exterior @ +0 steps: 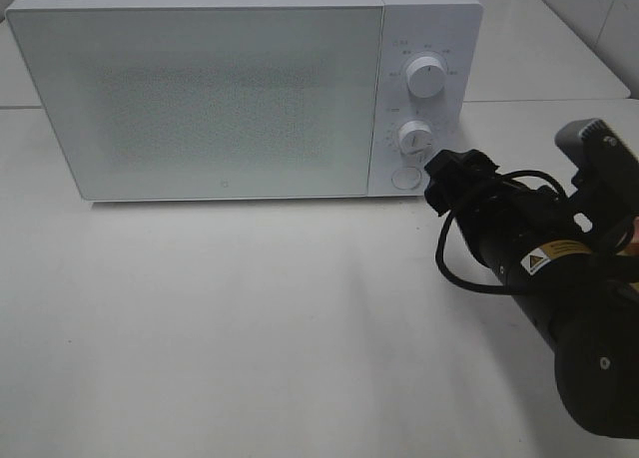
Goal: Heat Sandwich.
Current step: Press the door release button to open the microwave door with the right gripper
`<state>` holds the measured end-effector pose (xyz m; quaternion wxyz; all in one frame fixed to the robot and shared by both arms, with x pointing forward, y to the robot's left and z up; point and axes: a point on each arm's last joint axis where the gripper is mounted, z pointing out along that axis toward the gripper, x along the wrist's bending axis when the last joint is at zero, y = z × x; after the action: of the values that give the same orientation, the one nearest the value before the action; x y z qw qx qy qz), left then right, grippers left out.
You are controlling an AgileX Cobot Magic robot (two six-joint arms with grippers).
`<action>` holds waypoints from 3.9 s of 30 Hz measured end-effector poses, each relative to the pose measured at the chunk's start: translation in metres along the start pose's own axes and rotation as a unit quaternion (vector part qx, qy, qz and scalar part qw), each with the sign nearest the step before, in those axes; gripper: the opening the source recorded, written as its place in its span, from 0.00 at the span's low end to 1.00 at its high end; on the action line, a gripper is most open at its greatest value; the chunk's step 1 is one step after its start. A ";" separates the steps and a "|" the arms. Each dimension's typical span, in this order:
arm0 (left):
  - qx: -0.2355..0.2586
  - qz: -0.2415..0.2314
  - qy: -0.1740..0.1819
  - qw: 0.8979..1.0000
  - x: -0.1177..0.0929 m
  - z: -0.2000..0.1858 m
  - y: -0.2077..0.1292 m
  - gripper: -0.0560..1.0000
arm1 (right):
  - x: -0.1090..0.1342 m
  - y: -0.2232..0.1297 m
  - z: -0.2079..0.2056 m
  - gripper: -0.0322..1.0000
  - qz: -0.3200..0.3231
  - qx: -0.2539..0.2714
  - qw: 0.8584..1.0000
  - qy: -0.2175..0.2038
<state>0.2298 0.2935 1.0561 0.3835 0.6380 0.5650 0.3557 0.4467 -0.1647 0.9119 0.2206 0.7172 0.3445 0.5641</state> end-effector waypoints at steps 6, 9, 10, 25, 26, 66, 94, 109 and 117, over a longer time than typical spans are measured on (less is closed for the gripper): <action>0.000 0.000 0.000 1.000 0.000 0.000 0.000 0.99 | 0.000 0.000 0.000 0.72 0.213 0.000 0.977 0.000; 0.000 0.000 0.000 1.000 0.000 0.000 0.000 0.99 | 0.000 0.000 0.000 0.68 0.266 0.000 0.964 0.000; 0.000 0.000 0.000 1.000 0.000 0.000 0.000 0.99 | 0.000 0.000 0.000 0.66 0.314 0.000 0.950 0.000; 0.000 0.000 0.000 1.000 0.000 0.000 0.000 0.99 | -0.003 -0.004 0.000 0.04 0.402 0.016 0.915 -0.022; 0.000 0.000 0.000 1.000 0.000 0.000 0.000 0.99 | -0.003 -0.004 0.000 0.04 0.402 0.016 0.915 -0.022; 0.000 0.000 0.000 1.000 0.000 0.000 0.000 0.99 | -0.005 -0.035 0.067 0.04 0.419 0.065 0.903 -0.071; 0.000 0.000 0.000 1.000 0.000 0.000 0.000 0.99 | -0.011 -0.033 0.126 0.04 0.428 0.034 0.901 -0.055; -0.001 0.000 0.000 1.000 0.000 0.000 0.000 0.99 | -0.009 -0.037 0.138 0.04 0.430 0.035 0.900 -0.060; -0.001 0.000 0.000 1.000 0.000 0.000 0.000 0.99 | -0.010 -0.038 0.140 0.04 0.422 0.031 0.904 -0.066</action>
<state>0.2294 0.2935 1.0561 0.3841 0.6377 0.5647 0.3564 0.5711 -0.1366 0.8419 -0.0385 0.8377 0.0115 0.5446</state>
